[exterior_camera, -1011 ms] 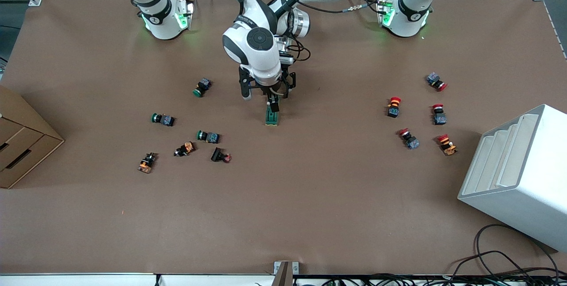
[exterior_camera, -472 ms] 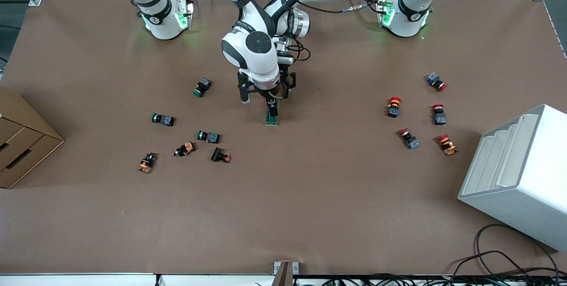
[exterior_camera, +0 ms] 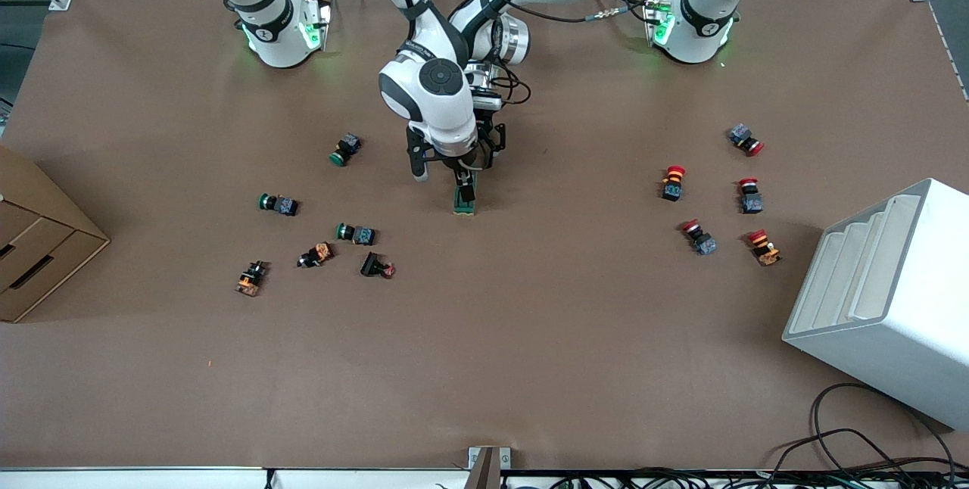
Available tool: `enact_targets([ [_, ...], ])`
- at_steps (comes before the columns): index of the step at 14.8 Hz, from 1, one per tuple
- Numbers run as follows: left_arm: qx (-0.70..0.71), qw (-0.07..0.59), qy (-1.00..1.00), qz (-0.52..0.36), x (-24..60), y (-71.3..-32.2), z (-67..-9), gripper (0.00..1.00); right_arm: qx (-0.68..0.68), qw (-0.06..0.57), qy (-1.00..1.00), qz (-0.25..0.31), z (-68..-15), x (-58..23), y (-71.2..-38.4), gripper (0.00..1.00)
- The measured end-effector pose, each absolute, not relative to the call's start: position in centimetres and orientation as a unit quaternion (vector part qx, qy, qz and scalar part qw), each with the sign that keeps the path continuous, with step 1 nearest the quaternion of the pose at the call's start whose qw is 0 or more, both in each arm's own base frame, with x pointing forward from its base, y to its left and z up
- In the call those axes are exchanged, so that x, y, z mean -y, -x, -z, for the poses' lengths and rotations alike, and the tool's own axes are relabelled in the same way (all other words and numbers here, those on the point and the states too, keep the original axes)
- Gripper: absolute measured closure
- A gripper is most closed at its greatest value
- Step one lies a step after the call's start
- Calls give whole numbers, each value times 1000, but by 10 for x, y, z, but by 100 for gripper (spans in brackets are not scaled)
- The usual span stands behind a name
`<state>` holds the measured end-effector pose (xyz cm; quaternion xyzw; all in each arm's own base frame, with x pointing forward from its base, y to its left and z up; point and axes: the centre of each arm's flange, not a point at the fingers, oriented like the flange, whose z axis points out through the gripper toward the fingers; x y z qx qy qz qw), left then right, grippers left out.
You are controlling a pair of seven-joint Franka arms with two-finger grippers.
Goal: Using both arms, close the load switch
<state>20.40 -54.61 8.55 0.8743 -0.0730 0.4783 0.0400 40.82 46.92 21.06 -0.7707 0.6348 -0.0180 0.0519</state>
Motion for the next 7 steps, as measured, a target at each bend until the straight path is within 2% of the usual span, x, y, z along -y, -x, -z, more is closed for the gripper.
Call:
enact_targets([
  [7,73,40,-874,-478,546,-204,-85,0,-639,66,766,23,-203,-464,-417,0],
])
